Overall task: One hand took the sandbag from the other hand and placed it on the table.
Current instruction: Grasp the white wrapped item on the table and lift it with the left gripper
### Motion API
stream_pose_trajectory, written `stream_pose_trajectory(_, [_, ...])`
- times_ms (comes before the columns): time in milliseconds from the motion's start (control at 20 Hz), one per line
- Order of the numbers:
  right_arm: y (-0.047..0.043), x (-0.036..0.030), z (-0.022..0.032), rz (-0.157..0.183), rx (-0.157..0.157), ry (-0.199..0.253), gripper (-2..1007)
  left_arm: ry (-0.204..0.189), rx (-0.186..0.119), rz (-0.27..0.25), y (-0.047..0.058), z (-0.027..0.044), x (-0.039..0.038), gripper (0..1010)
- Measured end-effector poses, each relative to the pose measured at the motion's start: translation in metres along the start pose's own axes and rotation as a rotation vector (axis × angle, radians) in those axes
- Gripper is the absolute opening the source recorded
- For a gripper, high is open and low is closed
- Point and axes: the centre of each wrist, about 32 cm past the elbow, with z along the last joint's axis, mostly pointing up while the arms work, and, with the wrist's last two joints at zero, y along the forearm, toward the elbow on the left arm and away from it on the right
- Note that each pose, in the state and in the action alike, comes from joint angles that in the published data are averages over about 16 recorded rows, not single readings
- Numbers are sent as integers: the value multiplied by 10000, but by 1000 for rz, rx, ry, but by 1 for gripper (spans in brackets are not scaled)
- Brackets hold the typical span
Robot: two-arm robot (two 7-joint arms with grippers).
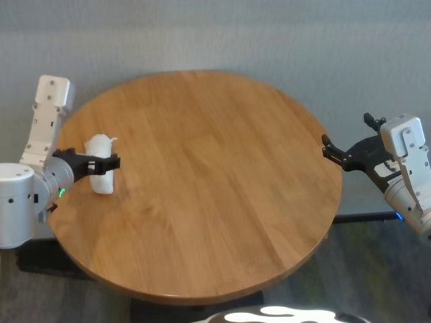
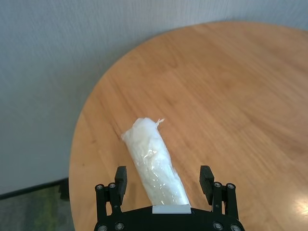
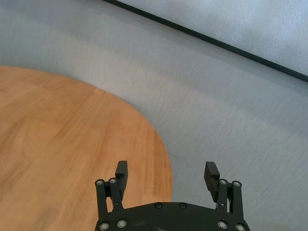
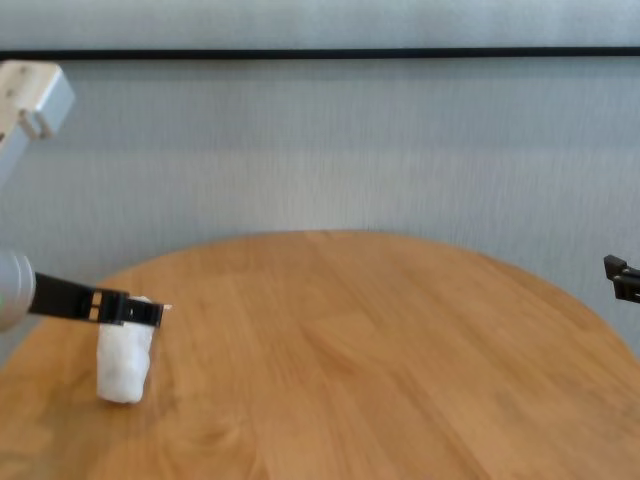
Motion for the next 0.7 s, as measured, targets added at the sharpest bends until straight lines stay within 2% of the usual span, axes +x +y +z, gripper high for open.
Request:
stream_pose_trajectory(350, [0,0,0,0,0,0,1001,-7,43,25,-64,-24,-55,1000])
stream_pose_trajectory(700, [0,0,0,0,0,0,1001,-9,71,26,-127,-57,-89,1000])
